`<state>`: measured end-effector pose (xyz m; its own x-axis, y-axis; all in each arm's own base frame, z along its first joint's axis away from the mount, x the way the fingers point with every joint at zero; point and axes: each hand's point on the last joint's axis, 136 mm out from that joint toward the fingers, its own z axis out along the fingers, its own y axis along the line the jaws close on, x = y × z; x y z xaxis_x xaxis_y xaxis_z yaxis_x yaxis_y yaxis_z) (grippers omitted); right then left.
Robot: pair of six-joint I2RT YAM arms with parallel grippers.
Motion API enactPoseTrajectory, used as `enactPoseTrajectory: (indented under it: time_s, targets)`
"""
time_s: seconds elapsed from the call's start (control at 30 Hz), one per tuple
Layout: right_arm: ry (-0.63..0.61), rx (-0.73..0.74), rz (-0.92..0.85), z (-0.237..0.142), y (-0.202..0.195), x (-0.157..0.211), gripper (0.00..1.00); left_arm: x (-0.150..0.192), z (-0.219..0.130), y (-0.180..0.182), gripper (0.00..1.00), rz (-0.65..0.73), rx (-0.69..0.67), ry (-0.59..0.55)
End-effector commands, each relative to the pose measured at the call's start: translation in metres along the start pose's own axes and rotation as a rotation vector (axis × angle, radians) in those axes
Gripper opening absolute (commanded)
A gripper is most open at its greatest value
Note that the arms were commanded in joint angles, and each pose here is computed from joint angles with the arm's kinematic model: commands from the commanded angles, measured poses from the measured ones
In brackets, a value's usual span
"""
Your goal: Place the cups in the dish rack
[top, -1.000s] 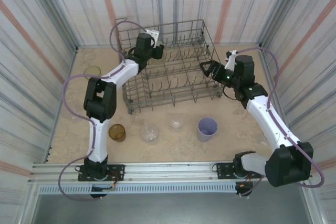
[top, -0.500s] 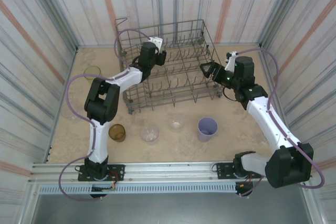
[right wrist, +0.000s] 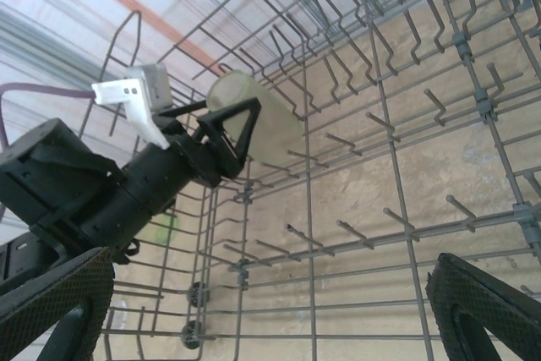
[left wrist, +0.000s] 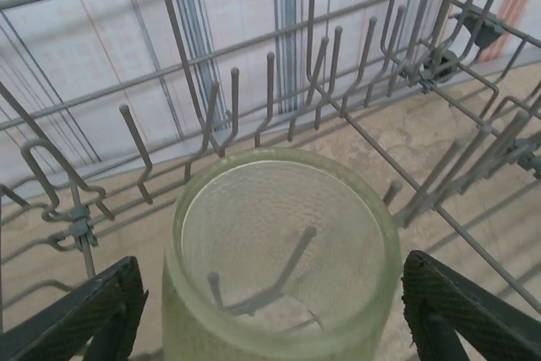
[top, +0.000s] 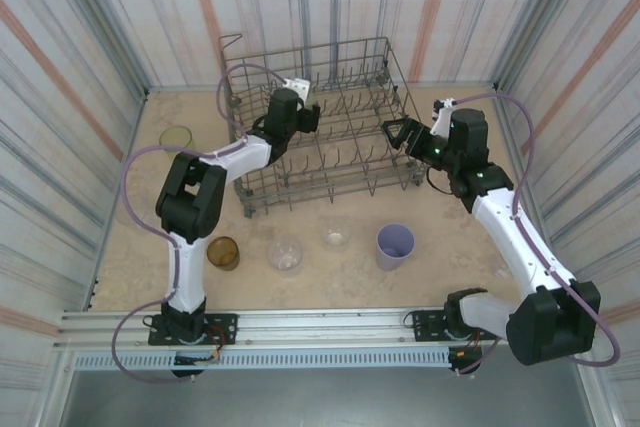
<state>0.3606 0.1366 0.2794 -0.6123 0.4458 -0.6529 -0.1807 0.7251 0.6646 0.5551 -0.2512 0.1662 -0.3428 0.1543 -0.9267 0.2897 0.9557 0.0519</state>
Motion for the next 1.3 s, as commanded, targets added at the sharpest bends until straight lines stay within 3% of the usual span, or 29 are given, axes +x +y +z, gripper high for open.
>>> enactPoseTrajectory:
  time_s: [0.0, 0.37, 0.63, 1.03, 1.27]
  targets:
    - [-0.014, 0.003, -0.016, -0.012, 0.003, -0.002, 0.99, -0.029, -0.024, 0.011, 0.97, -0.028, -0.034, -0.043]
    - [0.024, -0.002, -0.003, -0.02, 0.009, 0.009, 0.99, -0.079, -0.074, 0.02, 0.99, -0.092, -0.039, -0.091]
    - [0.059, 0.016, -0.018, -0.028, 0.013, 0.02, 0.99, -0.093, -0.114, 0.017, 0.99, -0.139, -0.014, -0.051]
    - [0.102, 0.064, -0.049, -0.034, 0.017, 0.037, 0.99, -0.093, -0.178, 0.008, 0.99, -0.184, 0.05, 0.01]
    - [0.12, 0.124, -0.071, -0.043, 0.009, 0.055, 0.99, -0.065, -0.201, 0.003, 0.99, -0.217, 0.075, 0.069]
